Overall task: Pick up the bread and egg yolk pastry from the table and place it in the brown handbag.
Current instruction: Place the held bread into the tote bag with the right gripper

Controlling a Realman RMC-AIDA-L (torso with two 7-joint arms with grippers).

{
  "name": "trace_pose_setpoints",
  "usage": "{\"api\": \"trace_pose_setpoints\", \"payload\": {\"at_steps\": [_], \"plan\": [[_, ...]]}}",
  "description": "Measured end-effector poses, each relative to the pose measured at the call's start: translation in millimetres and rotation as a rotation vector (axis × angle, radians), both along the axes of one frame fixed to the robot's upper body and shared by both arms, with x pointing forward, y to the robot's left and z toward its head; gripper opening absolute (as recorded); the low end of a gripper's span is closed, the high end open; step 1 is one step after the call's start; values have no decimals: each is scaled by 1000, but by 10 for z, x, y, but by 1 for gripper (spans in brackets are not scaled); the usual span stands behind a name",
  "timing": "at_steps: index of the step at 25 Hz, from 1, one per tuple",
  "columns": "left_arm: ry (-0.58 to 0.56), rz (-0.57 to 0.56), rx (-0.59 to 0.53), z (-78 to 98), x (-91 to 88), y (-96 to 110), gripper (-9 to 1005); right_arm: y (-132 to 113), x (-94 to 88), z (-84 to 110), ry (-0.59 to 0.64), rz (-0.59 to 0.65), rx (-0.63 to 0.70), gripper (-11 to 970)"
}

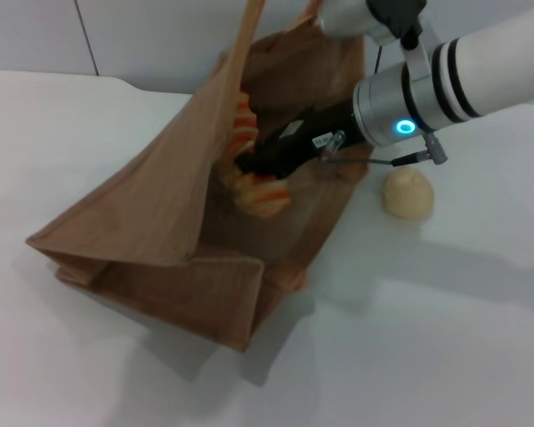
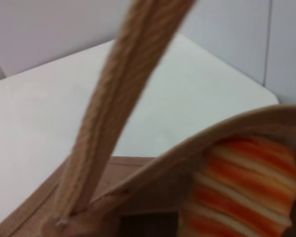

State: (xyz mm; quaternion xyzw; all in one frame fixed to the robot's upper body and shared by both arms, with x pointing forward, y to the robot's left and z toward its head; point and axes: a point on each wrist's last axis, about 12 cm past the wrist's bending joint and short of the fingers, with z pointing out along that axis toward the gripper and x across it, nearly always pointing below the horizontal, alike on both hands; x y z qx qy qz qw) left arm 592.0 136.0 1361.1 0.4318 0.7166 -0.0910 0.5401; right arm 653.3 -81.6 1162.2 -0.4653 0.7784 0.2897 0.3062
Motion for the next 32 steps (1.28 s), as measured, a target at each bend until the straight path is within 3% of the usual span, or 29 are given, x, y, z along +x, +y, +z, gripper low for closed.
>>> {"api": "trace_pose_setpoints", "payload": {"at_steps": [6,11,16,20,28,32], "plan": [[-14,4,-8,17,-8,9,115,88,-76,-9,17,49,1,238],[-14,26,-6,-6,6,60,115,171,-141,34,29,98,16,380],[-5,77,3,-76,32,188,115,125,-116,62,51,64,12,542],[-1,117,9,-122,52,287,115,29,-69,35,34,37,-48,740],[11,175,8,-180,74,449,114,-223,26,-69,23,-50,-200,822],[19,208,17,-228,78,533,114,-510,109,-45,12,-149,-239,821]]}}
